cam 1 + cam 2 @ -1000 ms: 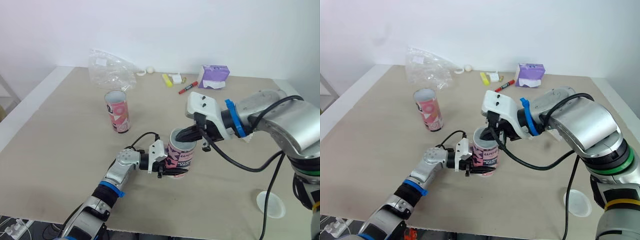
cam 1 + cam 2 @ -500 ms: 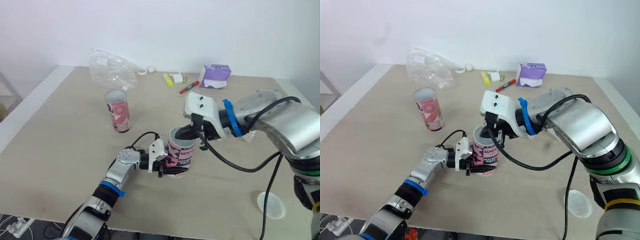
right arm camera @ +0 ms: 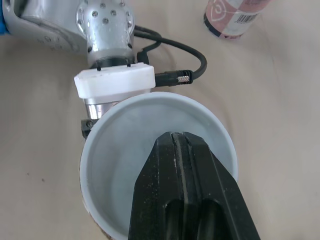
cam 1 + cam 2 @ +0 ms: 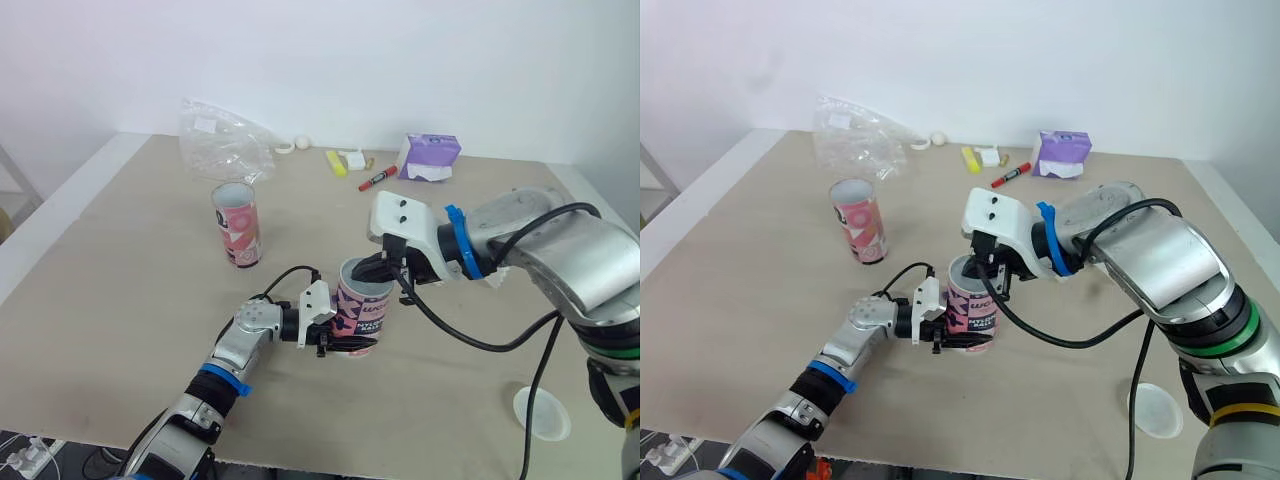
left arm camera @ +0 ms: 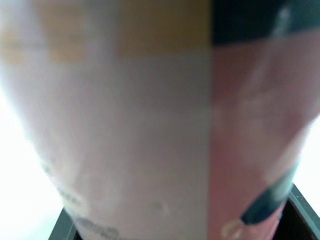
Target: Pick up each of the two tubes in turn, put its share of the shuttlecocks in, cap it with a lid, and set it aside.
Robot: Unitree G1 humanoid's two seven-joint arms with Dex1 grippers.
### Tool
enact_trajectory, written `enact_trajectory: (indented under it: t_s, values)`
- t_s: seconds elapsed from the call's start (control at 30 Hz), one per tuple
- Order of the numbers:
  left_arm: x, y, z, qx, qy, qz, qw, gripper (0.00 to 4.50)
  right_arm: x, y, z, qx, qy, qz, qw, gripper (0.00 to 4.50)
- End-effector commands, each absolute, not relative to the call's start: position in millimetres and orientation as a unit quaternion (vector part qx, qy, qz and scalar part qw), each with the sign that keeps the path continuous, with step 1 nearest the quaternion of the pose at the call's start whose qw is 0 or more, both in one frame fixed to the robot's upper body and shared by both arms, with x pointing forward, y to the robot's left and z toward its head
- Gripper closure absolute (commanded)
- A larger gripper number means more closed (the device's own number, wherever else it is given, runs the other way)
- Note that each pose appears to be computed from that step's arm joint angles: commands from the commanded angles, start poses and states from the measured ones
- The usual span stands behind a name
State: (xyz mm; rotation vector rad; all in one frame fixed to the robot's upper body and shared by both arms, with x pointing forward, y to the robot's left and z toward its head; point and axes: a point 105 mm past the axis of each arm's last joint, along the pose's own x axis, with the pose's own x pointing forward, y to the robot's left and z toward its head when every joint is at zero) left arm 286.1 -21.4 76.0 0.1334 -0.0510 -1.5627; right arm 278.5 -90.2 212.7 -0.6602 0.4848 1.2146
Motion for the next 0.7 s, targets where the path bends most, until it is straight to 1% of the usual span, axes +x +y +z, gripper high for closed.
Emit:
enact_trajectory:
  t_s: [0.03,0.17,0.27,0.33,0.5,0.63,0.7]
  values:
    - [275,-35,77,0.107,-0.033,-0.729,0.675,2.13,264,-95,189,-0.219,0.289,0.597,0.716,4.46]
    - [275,-33,78,0.111,-0.035,-0.729,0.674,2.13,258,-119,220,-0.173,0.248,0.602,0.739,4.46]
    - [275,-32,78,0.115,-0.035,-0.729,0.673,2.13,250,-141,233,-0.151,0.222,0.594,0.758,4.46]
    - [275,-31,78,0.119,-0.035,-0.730,0.672,2.13,251,-153,239,-0.145,0.193,0.579,0.779,4.46]
    - [277,-28,78,0.124,-0.033,-0.733,0.668,2.13,257,-184,244,-0.122,0.143,0.521,0.833,4.46]
    - [277,-28,78,0.126,-0.031,-0.737,0.664,2.13,250,-193,243,-0.105,0.128,0.507,0.846,4.46]
    - [277,-27,78,0.127,-0.032,-0.737,0.663,2.13,249,-203,234,-0.101,0.131,0.486,0.858,4.46]
